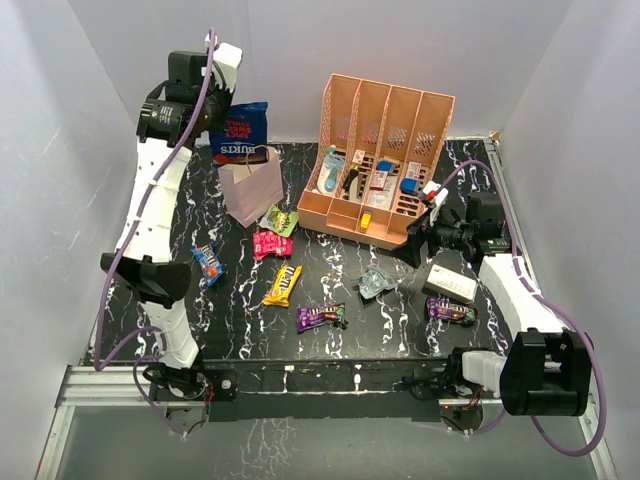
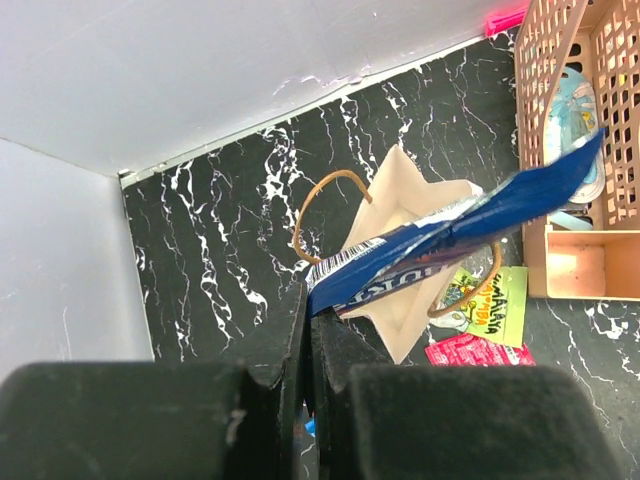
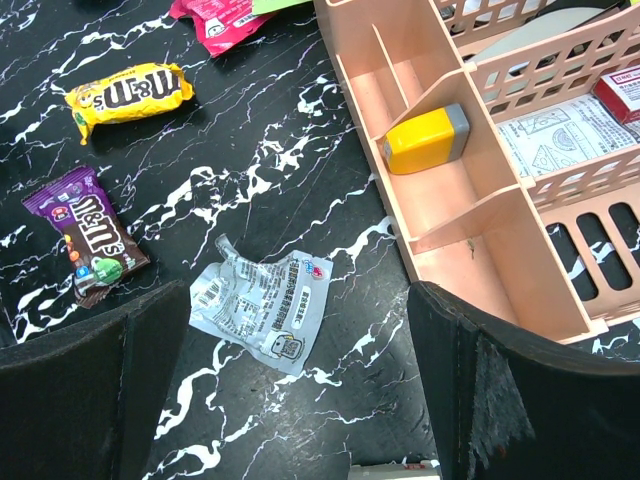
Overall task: Place the snacks into the paper bag
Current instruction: Place the snack in the paper bag.
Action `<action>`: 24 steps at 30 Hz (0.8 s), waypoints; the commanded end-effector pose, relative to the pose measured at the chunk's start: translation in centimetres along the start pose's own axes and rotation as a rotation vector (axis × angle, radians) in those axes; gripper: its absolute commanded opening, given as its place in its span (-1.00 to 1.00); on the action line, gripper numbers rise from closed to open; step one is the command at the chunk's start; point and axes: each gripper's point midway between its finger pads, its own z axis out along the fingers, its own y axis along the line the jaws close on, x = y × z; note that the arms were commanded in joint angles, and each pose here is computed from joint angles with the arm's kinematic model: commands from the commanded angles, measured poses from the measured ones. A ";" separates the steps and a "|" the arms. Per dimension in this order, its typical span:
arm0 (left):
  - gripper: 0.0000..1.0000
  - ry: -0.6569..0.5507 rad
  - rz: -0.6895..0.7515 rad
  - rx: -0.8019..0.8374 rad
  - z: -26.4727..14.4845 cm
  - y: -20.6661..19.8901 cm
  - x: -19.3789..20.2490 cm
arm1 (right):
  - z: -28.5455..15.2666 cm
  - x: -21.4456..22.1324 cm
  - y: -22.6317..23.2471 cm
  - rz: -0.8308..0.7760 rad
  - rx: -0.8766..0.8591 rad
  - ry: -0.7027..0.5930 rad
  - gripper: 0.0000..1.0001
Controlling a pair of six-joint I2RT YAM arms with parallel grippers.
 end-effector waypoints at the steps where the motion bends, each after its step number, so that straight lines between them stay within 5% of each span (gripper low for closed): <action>1: -1.00 -0.070 -0.034 -0.011 -0.8 0.2 -2.1 | -0.2 -0.9 -0.4 -0.042 0.015 -0.035 0.89; 24: -1.00 -0.068 -0.046 -0.013 -0.1 -0.8 -2.4 | -0.1 -0.8 -0.5 -0.040 0.014 -0.031 0.89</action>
